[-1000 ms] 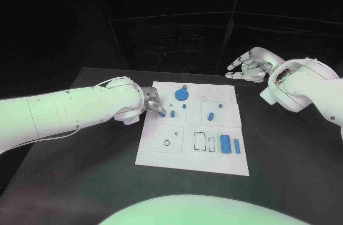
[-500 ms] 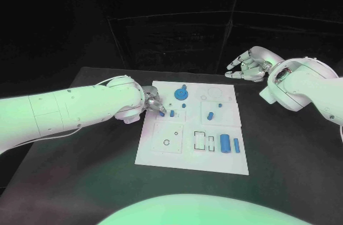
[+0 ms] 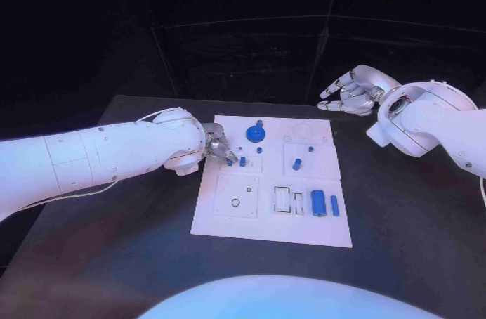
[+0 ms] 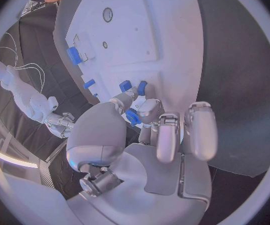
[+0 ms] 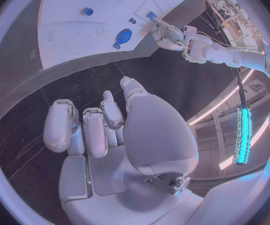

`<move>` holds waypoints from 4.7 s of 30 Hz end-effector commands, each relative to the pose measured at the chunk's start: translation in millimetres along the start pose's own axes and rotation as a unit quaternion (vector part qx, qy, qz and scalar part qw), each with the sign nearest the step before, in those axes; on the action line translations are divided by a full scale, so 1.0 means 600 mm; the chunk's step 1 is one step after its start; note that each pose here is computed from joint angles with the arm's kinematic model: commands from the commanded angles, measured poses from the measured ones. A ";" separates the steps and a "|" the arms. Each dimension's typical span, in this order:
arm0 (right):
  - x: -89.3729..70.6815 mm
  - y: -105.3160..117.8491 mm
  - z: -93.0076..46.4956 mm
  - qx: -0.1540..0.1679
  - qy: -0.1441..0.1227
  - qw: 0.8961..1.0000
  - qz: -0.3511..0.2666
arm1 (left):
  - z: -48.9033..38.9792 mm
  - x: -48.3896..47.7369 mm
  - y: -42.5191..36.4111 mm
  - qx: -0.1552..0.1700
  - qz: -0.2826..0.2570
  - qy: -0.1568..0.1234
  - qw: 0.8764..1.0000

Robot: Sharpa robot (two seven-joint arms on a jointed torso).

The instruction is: Assemble the parts on the task board

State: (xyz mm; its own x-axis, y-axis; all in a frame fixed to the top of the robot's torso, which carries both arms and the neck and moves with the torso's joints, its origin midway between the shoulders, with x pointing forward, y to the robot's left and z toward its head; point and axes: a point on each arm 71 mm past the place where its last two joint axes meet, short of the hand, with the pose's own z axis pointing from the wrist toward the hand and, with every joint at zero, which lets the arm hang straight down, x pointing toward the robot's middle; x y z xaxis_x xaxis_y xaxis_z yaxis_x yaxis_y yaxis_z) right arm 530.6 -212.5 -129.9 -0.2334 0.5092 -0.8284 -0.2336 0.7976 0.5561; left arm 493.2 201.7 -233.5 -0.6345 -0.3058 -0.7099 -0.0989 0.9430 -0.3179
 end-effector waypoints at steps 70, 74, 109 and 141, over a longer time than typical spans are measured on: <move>0.004 0.008 0.007 -0.008 0.003 1.000 -0.002 | 0.042 -0.017 -0.127 0.261 0.203 -0.107 0.938; 0.004 0.008 0.007 -0.008 0.004 1.000 -0.002 | 0.046 -0.014 -0.134 0.260 0.211 -0.104 0.937; 0.007 0.011 0.008 -0.010 0.006 1.000 -0.002 | 0.062 -0.005 -0.141 0.235 0.227 -0.076 0.942; 0.005 0.010 0.008 -0.010 0.004 1.000 -0.002 | 0.014 -0.048 -0.123 0.281 0.157 -0.156 0.934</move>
State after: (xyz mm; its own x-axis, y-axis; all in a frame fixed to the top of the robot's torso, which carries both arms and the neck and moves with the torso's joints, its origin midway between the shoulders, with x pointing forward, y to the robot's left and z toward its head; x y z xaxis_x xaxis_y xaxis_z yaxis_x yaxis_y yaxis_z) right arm 533.0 -205.2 -131.3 -0.2418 0.5067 -0.8275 -0.2425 0.7942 0.5572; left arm 525.4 139.3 -199.8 -0.3187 -0.0827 -0.9442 0.5304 0.8100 -0.2500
